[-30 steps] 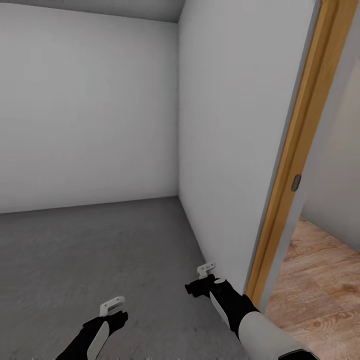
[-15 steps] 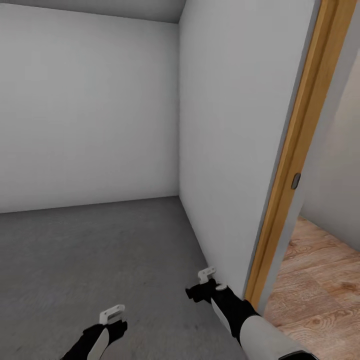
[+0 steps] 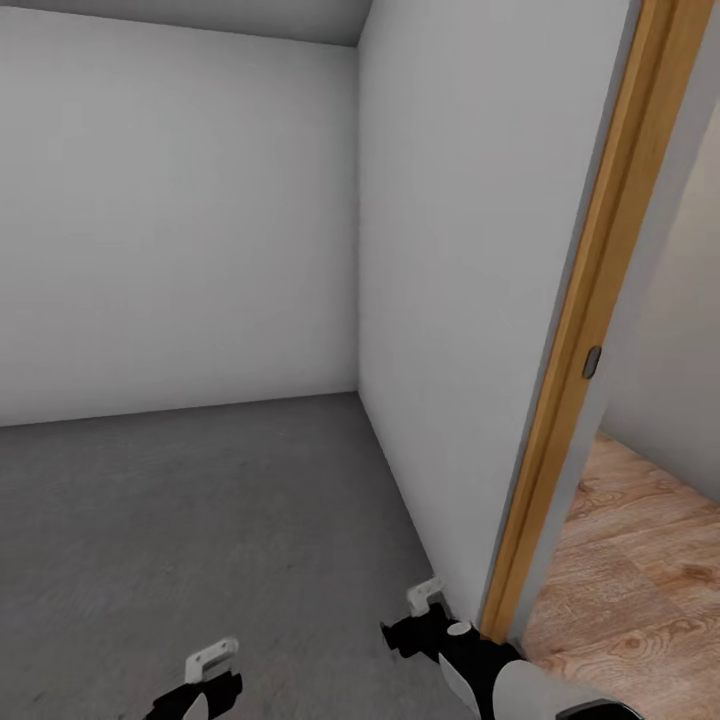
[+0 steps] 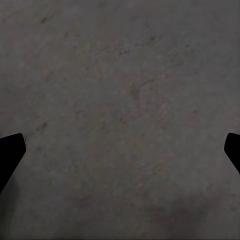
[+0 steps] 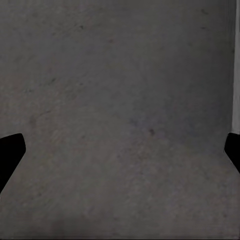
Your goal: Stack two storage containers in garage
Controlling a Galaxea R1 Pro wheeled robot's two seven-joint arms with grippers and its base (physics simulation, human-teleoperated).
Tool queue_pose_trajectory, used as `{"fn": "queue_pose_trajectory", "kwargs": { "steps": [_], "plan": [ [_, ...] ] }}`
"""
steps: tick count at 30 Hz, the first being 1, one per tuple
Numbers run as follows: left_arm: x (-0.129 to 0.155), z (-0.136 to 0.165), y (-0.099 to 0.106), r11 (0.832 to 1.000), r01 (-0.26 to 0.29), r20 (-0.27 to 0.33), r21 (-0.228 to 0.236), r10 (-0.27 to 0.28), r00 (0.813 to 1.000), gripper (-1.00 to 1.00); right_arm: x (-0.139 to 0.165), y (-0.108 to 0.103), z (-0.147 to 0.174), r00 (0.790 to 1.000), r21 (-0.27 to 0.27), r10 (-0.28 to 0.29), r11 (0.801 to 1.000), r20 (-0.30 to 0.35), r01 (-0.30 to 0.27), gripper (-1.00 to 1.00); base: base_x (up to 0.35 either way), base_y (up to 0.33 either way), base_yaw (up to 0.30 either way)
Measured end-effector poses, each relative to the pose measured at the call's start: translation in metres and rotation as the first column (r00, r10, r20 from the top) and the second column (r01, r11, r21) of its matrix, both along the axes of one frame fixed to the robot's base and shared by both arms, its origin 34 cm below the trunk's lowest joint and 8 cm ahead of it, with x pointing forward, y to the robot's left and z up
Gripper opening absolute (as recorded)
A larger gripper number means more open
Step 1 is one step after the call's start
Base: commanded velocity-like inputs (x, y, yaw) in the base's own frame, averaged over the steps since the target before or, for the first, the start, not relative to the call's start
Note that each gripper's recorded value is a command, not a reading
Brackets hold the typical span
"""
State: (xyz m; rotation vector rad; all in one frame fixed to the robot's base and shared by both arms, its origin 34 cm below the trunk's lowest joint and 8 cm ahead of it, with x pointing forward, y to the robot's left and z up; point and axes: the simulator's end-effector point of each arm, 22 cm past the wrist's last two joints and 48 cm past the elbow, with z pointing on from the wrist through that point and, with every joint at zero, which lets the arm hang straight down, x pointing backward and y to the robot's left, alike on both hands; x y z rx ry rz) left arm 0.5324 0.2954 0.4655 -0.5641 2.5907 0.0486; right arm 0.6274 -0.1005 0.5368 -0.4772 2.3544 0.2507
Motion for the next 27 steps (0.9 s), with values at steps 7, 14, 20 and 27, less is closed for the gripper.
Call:
{"fn": "queue_pose_trajectory", "kwargs": {
  "steps": [7,14,20,27],
  "plan": [
    [-0.004,-0.004,-0.003,0.999,0.031,-0.007,0.017,-0.031,0.999,1.0,-0.019,-0.001,-0.015,1.0,-0.002,0.002,1.0,-0.03,-0.002,1.0,0.0,0.0,0.0],
    [-0.004,-0.004,-0.007,0.999,0.044,-0.005,0.019,-0.043,0.999,1.0,-0.022,-0.001,-0.017,0.999,-0.002,0.004,1.0,-0.033,-0.004,1.0,0.0,0.0,0.0],
    [-0.003,-0.003,-0.006,0.999,0.04,-0.003,0.018,-0.04,0.999,1.0,-0.021,0.0,-0.016,0.999,-0.003,0.006,1.0,-0.031,-0.006,1.0,0.0,0.0,0.0],
    [-0.003,-0.001,-0.004,0.999,0.037,-0.003,0.019,-0.037,0.999,1.0,-0.021,0.0,-0.014,1.0,-0.002,0.006,1.0,-0.031,-0.006,1.0,0.0,0.0,0.0]
  ]
}}
